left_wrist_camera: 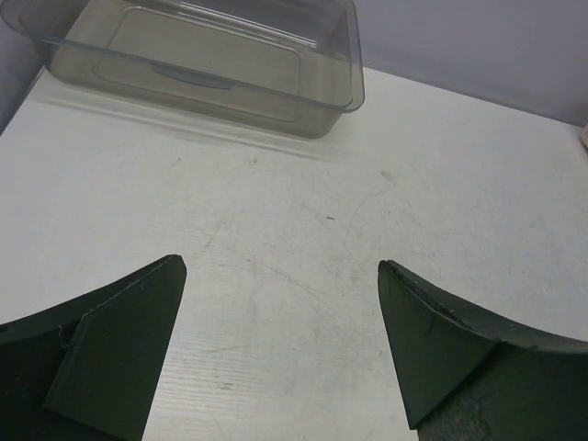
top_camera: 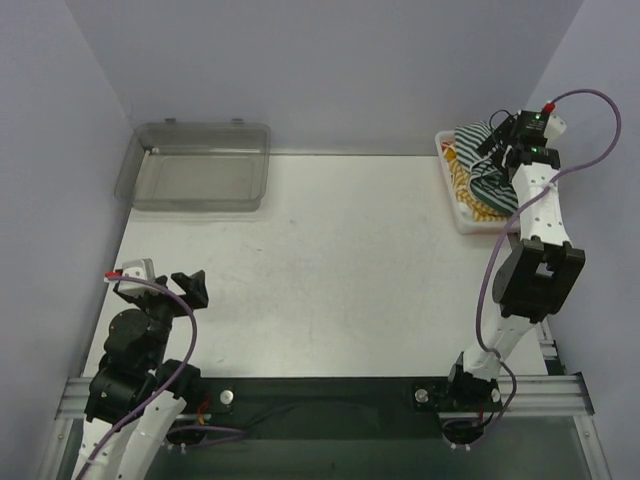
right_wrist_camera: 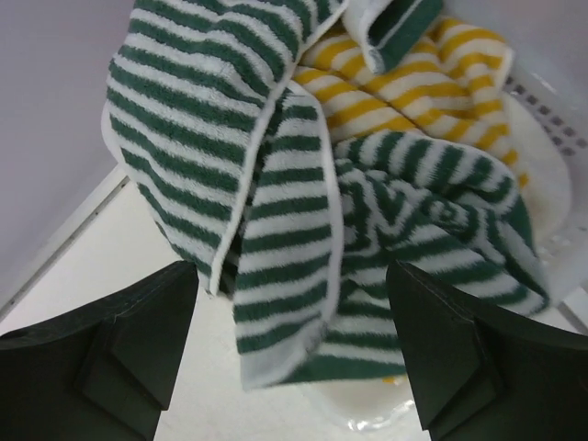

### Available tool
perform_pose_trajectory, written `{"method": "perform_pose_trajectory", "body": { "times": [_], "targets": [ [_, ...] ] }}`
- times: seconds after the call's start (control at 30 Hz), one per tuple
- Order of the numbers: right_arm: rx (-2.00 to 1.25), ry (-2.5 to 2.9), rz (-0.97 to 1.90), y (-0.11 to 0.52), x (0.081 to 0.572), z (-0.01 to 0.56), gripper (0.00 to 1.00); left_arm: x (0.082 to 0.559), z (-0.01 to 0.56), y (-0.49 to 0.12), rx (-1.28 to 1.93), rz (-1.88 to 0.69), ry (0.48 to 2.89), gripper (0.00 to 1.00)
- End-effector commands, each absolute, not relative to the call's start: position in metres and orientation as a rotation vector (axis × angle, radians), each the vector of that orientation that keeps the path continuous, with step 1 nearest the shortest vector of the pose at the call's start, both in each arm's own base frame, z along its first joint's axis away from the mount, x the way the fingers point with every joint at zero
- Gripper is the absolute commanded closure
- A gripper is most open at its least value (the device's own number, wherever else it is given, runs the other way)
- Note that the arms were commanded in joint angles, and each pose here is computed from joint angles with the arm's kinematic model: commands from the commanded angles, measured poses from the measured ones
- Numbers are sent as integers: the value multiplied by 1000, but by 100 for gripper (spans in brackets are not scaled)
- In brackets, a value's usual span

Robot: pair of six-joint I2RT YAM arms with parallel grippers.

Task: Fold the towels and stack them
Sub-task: Grab crumpled towel, then move the towel to the center of the board

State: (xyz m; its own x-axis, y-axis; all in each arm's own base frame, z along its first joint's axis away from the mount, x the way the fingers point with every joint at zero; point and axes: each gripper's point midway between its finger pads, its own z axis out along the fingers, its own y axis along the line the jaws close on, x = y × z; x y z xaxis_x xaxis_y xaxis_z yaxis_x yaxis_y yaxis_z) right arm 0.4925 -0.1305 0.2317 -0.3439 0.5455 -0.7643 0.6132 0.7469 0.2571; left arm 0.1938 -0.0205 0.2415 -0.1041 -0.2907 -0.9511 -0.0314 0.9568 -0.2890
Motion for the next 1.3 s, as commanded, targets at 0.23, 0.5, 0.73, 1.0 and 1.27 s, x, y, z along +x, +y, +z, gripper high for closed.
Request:
{"method": "perform_pose_trajectory", "body": {
  "times": [0.23, 0.5, 0.73, 1.0, 1.27],
  "targets": [
    [832, 1973, 113, -109, 539, 234, 48, 202, 247, -26, -226, -234, 1661, 3],
    [696, 1867, 82, -103, 517, 309, 100, 198, 251, -26, -224, -246, 1637, 3],
    [386, 1625, 114, -46, 489, 459, 100, 194, 255, -22, -240, -243, 1612, 3],
    [19, 1303, 318, 68, 425, 602, 100, 190, 257, -21, -243, -250, 1596, 3],
    [-220, 1382, 655, 179, 364, 563, 100, 190, 258, -22, -234, -258, 1598, 2]
  ]
}}
